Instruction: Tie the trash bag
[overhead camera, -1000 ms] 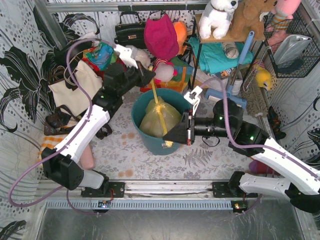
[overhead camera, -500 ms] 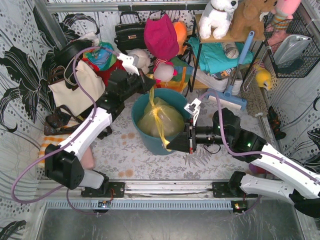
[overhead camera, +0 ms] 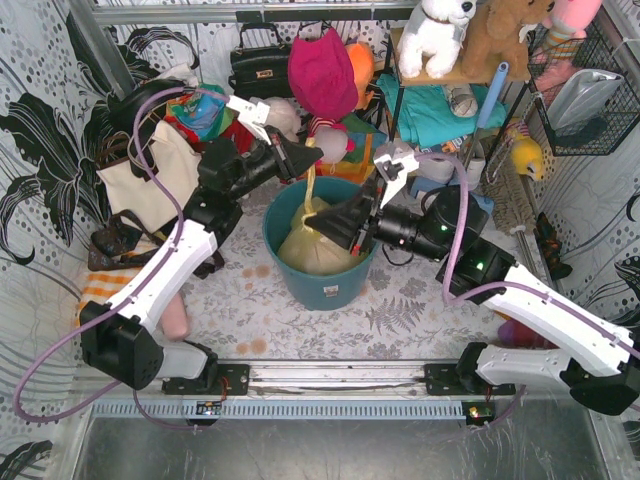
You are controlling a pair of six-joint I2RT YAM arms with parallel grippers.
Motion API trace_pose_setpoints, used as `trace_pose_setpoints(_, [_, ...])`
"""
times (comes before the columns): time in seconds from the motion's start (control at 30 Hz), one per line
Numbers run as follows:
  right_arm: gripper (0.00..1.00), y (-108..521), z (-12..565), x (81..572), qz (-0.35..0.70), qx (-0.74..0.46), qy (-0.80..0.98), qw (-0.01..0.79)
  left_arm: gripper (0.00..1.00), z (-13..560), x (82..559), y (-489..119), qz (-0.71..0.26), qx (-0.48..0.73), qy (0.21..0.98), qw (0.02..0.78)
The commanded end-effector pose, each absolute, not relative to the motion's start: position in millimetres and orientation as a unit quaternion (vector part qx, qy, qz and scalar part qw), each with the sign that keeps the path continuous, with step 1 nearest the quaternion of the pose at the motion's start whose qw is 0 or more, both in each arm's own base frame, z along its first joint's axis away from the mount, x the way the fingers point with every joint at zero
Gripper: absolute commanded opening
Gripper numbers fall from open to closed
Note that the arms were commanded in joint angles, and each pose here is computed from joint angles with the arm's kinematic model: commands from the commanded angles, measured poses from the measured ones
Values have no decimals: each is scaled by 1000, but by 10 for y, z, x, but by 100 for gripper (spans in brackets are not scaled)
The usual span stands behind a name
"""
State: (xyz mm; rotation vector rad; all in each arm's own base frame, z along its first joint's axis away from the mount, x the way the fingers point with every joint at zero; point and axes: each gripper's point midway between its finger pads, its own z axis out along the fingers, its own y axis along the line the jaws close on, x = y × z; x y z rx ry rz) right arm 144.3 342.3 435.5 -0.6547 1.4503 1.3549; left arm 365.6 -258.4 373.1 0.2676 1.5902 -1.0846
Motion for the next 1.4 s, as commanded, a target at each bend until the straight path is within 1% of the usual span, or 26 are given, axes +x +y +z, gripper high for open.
trace_pose_setpoints(0.0, [0,3399,5051,1573,550,-269,512,603,1,4384,3339,-2668,-519,168,597,588])
trace_pose_setpoints(0.1, [0,3425,4999,1595,537,-281,527,596,1,4383,3281,-2674,-532,167,591,583])
trace_pose_setpoints(0.13, [10,3410,5004,1580,536,-284,529,594,1,4375,3272,-2667,-533,165,590,583])
trace_pose_setpoints(0.17, [27,3383,5021,1564,534,-285,528,595,1,4370,3272,-2662,-533,163,590,584])
trace_pose_setpoints(0.2, [38,3353,5038,1540,533,-288,526,597,1,4356,3272,-2659,-533,162,591,584])
trace_pose_setpoints(0.23, [47,3310,5053,1525,529,-289,524,601,1,4344,3280,-2659,-533,160,592,583])
trace_pose_setpoints(0.3, [59,3216,5065,1502,520,-291,521,611,1,4327,3285,-2661,-533,159,593,582])
trace_pose_setpoints(0.4, [67,3103,4968,1484,491,-312,514,631,1,4311,3288,-2663,-534,158,595,580])
trace_pose_setpoints(0.47, [70,3017,4849,1509,463,-322,516,645,1,4319,3282,-2660,-534,158,594,581])
trace_pose_setpoints(0.57, [71,2933,4625,1492,421,-363,497,666,1,4309,3279,-2660,-533,159,595,580])
trace_pose_setpoints(0.67, [72,2926,4324,1370,395,-431,464,666,1,4295,3274,-2657,-533,159,596,580])
trace_pose_setpoints(0.8, [72,2955,4022,1262,380,-489,440,650,1,4288,3268,-2654,-532,159,596,580])
trace_pose_setpoints(0.97, [81,2967,3697,1115,353,-565,380,642,1,4281,3268,-2648,-531,157,597,580])
trace_pose_setpoints(1.13, [89,2935,3573,1207,309,-575,359,667,1,4280,3258,-2648,-531,158,597,580])
trace_pose_setpoints(1.27, [89,2987,3552,1227,306,-579,350,670,1,4286,3254,-2639,-529,158,598,581])
trace_pose_setpoints(1.37, [89,3049,3676,1221,322,-558,328,691,1,4287,3251,-2635,-529,157,598,581])
